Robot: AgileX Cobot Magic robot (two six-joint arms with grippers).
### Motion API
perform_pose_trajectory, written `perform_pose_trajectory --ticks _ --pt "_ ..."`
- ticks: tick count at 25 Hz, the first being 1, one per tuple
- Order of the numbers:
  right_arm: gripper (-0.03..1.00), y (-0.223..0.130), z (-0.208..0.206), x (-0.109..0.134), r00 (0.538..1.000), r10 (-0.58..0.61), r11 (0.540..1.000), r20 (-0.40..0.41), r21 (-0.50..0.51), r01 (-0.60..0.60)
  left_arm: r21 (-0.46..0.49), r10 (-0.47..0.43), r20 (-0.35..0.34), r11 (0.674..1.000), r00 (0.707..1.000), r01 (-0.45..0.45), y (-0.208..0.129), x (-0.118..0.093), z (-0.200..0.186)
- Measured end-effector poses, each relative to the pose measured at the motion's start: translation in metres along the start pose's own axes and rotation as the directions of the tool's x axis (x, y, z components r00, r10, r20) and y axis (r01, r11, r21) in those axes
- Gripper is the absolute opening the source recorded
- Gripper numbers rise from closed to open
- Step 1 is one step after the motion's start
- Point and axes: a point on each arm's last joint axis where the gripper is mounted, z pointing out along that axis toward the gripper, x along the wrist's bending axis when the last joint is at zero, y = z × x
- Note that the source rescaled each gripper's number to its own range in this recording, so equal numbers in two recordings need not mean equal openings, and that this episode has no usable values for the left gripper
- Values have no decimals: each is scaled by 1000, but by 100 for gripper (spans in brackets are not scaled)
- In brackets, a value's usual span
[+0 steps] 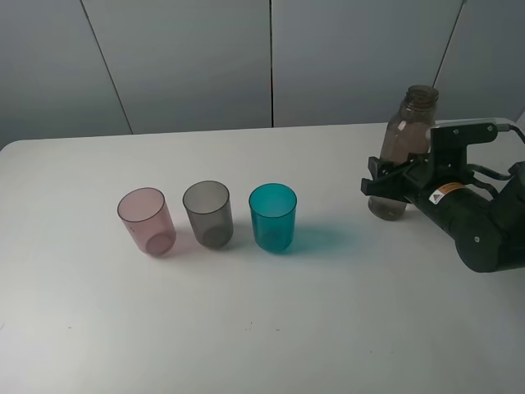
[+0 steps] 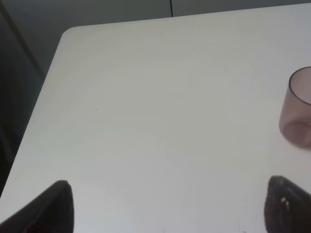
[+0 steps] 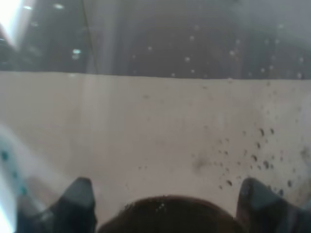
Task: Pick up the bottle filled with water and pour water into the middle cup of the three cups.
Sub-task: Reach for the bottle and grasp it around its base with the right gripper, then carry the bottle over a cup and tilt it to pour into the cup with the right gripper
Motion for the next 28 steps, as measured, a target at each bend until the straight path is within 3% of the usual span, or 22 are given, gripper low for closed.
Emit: perform_pose_trajectory --ticks 9,15,18,24,28 --pt "0 10 -2 1 1000 5 1000 -6 -4 -5 0 0 0 1000 1000 0 0 0 0" --pt "0 62 -5 5 999 -24 987 -25 -161 20 0 0 0 1000 1000 0 0 0 0" --pt "0 87 3 12 996 -64 985 -68 -166 52 0 0 0 1000 1000 0 0 0 0" --pt "0 121 30 35 972 -168 985 -164 -72 158 0 0 0 1000 1000 0 0 0 0" --pt "0 137 46 56 947 -231 970 -223 -130 206 0 0 0 1000 1000 0 0 0 0"
